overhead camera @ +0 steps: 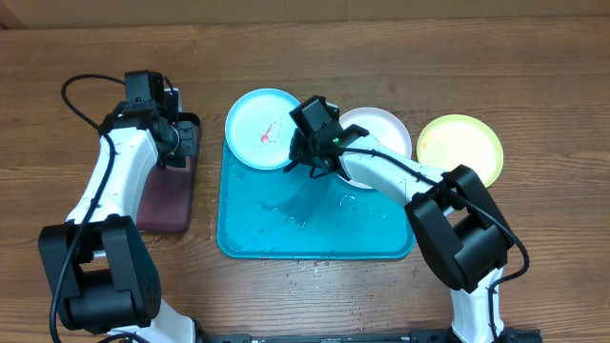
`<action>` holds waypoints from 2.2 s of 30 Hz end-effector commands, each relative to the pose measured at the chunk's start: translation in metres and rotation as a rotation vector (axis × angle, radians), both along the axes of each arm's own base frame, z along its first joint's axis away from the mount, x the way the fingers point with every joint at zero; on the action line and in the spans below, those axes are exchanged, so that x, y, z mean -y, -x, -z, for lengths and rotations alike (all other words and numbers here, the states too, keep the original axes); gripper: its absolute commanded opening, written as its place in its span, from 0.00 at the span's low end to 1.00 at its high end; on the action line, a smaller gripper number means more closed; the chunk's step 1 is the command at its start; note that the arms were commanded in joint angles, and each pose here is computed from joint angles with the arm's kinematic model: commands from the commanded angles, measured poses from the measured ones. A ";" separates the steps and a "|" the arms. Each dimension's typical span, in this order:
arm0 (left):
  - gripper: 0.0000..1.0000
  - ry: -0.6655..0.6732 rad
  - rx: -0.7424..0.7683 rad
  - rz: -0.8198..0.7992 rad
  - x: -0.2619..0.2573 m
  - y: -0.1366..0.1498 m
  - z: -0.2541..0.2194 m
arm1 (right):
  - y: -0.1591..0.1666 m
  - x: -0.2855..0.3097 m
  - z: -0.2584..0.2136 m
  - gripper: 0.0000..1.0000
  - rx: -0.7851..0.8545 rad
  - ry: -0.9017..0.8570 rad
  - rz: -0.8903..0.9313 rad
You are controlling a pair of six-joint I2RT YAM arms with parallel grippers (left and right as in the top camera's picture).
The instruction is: Clean dirty plates on tray and stack at the side
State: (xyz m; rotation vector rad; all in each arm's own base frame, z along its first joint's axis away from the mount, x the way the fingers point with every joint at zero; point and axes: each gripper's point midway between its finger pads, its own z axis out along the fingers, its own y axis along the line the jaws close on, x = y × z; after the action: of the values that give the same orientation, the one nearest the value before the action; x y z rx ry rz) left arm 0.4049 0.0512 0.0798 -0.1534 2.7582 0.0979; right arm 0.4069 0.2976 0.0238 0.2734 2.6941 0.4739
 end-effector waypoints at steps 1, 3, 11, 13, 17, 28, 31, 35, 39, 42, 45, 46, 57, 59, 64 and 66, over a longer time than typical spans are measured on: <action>0.04 -0.015 -0.010 0.013 -0.002 0.000 0.002 | -0.002 0.002 0.005 0.33 -0.010 -0.006 0.045; 0.04 -0.015 -0.010 0.013 -0.002 0.000 0.002 | -0.003 0.002 0.006 0.30 -0.009 -0.007 0.045; 0.04 -0.014 -0.011 0.013 -0.002 0.000 0.002 | 0.001 0.000 0.007 0.19 -0.028 -0.017 0.034; 0.04 -0.014 -0.011 0.013 -0.002 0.000 0.002 | 0.002 0.000 0.007 0.18 -0.030 -0.016 0.034; 0.04 -0.014 -0.011 0.013 -0.002 0.000 0.002 | 0.006 0.003 0.010 0.15 -0.051 0.001 0.034; 0.04 -0.014 -0.018 0.013 -0.002 0.002 0.003 | 0.053 0.018 0.027 0.04 -0.261 0.062 -0.021; 0.04 -0.014 -0.018 0.013 -0.002 0.002 0.003 | 0.069 0.029 0.032 0.04 -0.328 0.105 -0.018; 0.04 -0.021 -0.028 0.010 -0.003 0.004 0.004 | 0.084 0.039 0.035 0.04 -0.384 0.152 -0.041; 0.04 -0.063 -0.063 -0.006 -0.011 0.006 0.015 | 0.088 0.043 0.035 0.04 -0.401 0.168 -0.046; 0.04 -0.061 -0.112 0.003 -0.011 0.009 0.034 | 0.087 0.044 0.036 0.04 -0.392 0.177 -0.041; 0.04 -0.076 -0.159 0.000 -0.015 0.012 0.053 | 0.085 0.046 0.036 0.04 -0.381 0.188 -0.036; 0.04 -0.074 -0.188 0.001 -0.015 0.014 0.064 | 0.084 0.046 0.036 0.04 -0.379 0.190 -0.035; 0.13 -0.058 -0.311 -0.002 -0.015 0.031 0.103 | 0.083 0.046 0.036 0.04 -0.374 0.188 -0.035; 0.04 -0.059 -0.313 -0.002 -0.015 0.032 0.101 | 0.083 0.045 0.036 0.04 -0.372 0.188 -0.035; 0.04 -0.059 -0.276 -0.018 -0.016 0.025 0.080 | 0.083 0.045 0.036 0.04 -0.372 0.188 -0.035; 0.04 -0.063 -0.236 -0.021 -0.016 0.019 0.066 | 0.083 0.045 0.036 0.04 -0.373 0.188 -0.035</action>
State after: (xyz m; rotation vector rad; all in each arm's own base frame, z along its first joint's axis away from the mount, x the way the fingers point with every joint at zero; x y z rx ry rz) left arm 0.3868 0.0639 0.0061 -0.1313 2.9925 0.2137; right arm 0.3324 0.2690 0.0076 0.2908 3.0521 0.3183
